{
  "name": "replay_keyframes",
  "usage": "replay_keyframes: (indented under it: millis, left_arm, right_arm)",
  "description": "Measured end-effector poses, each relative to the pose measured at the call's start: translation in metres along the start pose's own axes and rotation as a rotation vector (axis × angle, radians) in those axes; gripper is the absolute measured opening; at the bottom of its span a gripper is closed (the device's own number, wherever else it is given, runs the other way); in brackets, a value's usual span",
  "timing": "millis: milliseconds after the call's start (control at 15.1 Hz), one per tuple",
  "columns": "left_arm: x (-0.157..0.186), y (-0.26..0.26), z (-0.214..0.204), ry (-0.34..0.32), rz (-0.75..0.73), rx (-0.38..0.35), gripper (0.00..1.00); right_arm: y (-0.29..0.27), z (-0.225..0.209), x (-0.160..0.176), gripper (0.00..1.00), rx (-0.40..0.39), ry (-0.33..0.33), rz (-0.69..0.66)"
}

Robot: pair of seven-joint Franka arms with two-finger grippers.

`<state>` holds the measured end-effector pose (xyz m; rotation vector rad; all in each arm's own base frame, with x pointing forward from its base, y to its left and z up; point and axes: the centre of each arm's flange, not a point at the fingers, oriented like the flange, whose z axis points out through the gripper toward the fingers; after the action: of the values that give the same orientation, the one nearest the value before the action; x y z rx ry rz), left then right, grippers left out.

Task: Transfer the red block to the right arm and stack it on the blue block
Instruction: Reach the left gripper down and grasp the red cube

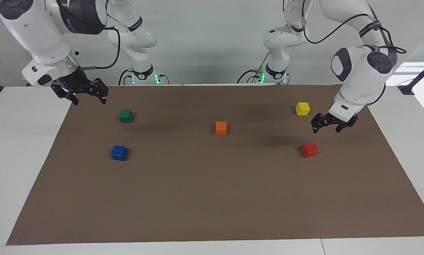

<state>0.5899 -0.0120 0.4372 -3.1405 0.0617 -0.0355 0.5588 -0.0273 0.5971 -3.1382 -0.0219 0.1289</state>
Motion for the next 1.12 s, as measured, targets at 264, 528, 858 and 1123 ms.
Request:
replay_keyframes:
  millis: [264, 528, 858, 1123]
  left_arm:
    - [-0.006, 0.003, 0.062, 0.04, -0.095, -0.014, 1.0]
    - [-0.013, 0.005, 0.084, 0.03, -0.175, -0.019, 1.0]
    - [-0.013, 0.013, 0.106, 0.032, -0.271, -0.032, 1.0]
    - [-0.01, 0.013, 0.131, 0.024, -0.284, -0.043, 1.0]
  right_arm:
    - [0.011, 0.0, -0.001, 1.0, 0.001, 0.0, 0.019]
    - [0.027, 0.0, -0.002, 1.0, 0.003, 0.0, 0.048]
    - [0.032, 0.001, -0.004, 1.0, 0.005, -0.003, 0.057]
    - [0.04, 0.015, -0.011, 1.0, 0.071, -0.023, 0.06]
